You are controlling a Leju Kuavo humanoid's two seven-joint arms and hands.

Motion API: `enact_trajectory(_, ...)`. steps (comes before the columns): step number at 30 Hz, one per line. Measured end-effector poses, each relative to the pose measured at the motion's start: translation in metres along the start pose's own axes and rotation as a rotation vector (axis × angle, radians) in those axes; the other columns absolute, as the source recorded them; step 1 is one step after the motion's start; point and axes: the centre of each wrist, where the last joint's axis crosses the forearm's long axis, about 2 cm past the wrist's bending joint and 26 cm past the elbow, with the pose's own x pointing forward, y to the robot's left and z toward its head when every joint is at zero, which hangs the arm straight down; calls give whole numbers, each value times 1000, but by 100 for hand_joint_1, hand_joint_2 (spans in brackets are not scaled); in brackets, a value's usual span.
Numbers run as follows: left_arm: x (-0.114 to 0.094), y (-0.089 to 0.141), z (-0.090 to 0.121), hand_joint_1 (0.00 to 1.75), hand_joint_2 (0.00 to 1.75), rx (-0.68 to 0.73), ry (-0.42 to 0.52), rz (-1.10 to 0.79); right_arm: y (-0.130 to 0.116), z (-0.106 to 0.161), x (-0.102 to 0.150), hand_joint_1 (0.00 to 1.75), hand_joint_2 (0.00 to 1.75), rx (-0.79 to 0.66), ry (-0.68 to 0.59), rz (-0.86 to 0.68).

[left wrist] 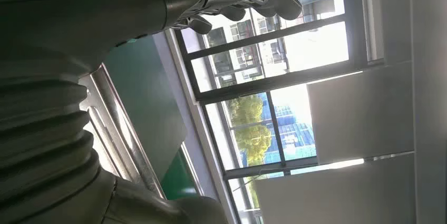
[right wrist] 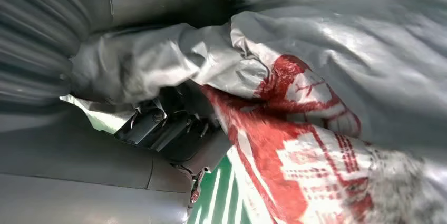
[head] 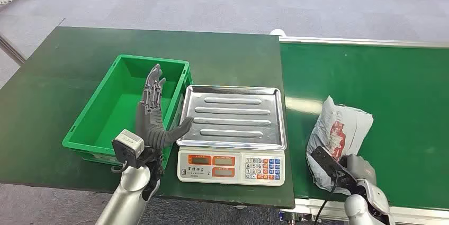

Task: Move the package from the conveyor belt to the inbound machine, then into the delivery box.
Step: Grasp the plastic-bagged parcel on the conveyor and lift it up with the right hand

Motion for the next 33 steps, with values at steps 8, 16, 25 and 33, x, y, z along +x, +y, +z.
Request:
enact_trajectory(8, 4, 1, 4, 0, 175, 4, -10, -1, -16, 5, 11, 175, 175, -252, -193, -113)
enact_trajectory(16, 8, 2, 1, 0, 175, 3, -28, 5, -53, 19, 28, 175, 175, -636, -425, -300)
enact_trajectory(25, 9, 0, -5, 0, 175, 0, -41, 13, -71, 30, 20, 175, 175, -932, -471, -424)
enact_trajectory(33, 8, -6, -15, 0, 175, 13, -48, 32, -83, 39, 11, 175, 175, -1162, -504, -417)
